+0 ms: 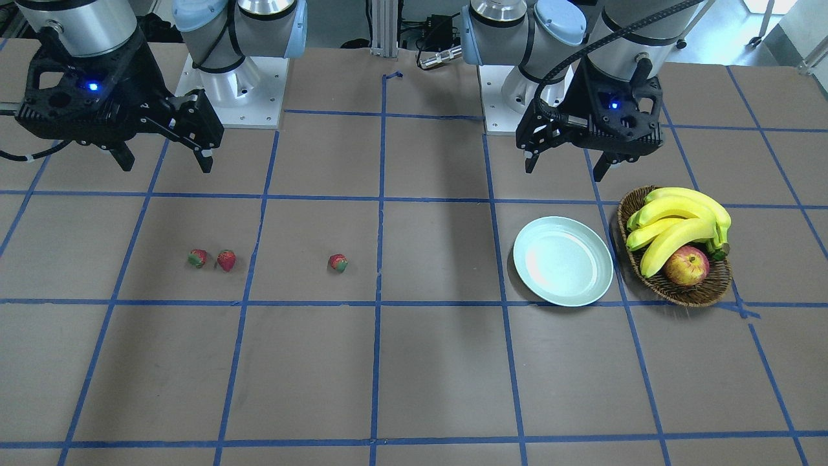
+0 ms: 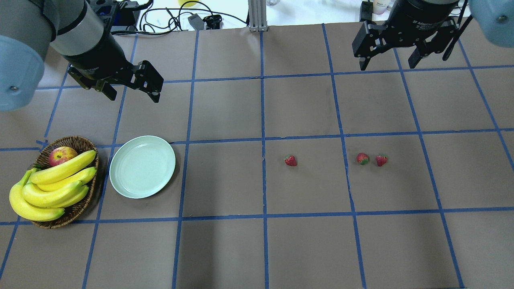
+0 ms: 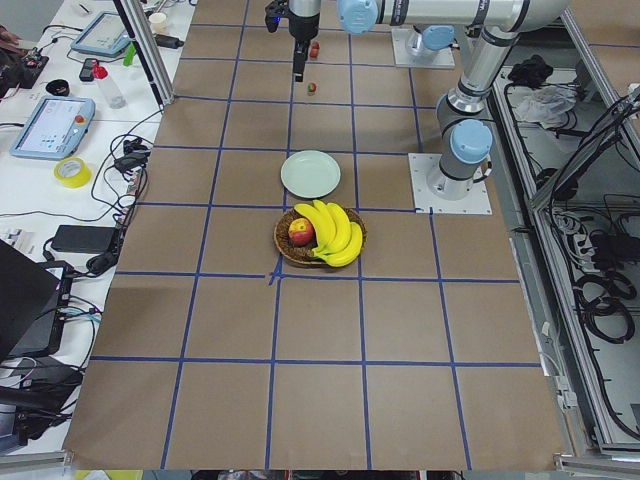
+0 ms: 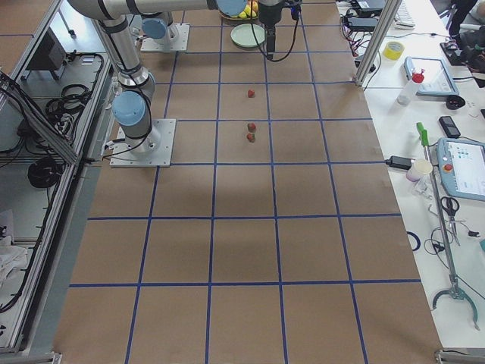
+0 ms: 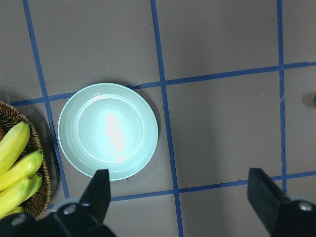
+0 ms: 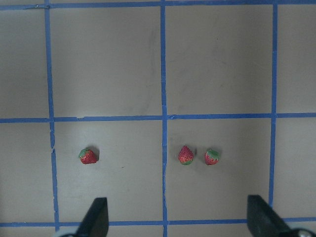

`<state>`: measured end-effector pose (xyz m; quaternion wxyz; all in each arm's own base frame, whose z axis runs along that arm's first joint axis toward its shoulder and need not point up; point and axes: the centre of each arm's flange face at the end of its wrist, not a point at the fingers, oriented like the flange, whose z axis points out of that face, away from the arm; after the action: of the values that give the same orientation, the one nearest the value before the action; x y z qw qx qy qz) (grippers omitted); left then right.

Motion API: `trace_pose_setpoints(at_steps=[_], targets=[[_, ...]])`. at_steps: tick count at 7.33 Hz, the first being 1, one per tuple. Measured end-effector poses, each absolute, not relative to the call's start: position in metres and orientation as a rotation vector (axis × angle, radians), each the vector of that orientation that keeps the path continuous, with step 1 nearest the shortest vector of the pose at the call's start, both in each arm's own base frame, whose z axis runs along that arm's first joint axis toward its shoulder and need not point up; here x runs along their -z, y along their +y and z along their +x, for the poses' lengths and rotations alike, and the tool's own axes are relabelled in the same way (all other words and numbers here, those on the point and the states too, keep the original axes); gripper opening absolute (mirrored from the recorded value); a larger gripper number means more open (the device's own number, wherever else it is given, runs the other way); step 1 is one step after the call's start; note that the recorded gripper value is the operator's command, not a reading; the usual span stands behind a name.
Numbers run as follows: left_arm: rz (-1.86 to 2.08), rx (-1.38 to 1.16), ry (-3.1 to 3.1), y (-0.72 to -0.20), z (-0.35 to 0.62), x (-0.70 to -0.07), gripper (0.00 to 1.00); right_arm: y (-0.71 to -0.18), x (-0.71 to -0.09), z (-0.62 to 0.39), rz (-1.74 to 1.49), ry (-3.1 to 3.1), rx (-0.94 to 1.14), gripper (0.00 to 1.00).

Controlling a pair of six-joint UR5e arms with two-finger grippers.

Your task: Collect all strawberries into plate

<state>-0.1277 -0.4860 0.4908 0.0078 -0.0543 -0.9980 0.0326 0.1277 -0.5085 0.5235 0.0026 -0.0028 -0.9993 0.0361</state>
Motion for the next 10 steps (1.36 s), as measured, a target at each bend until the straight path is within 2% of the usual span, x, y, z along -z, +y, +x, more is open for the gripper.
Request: trace_pose_setpoints(at_steps=[7,10], targets=[[-0.065,-0.126,-3.129,-0.492,-0.127,-0.499,1.00,-0.515,-0.477,0.140,0.006,-3.138,-0.019,1.00],[-0.063,-0.110,-3.129,-0.496,-0.129,-0.493,1.00,-0.532,-0.420,0.202,0.078,-3.138,0.015,1.00]])
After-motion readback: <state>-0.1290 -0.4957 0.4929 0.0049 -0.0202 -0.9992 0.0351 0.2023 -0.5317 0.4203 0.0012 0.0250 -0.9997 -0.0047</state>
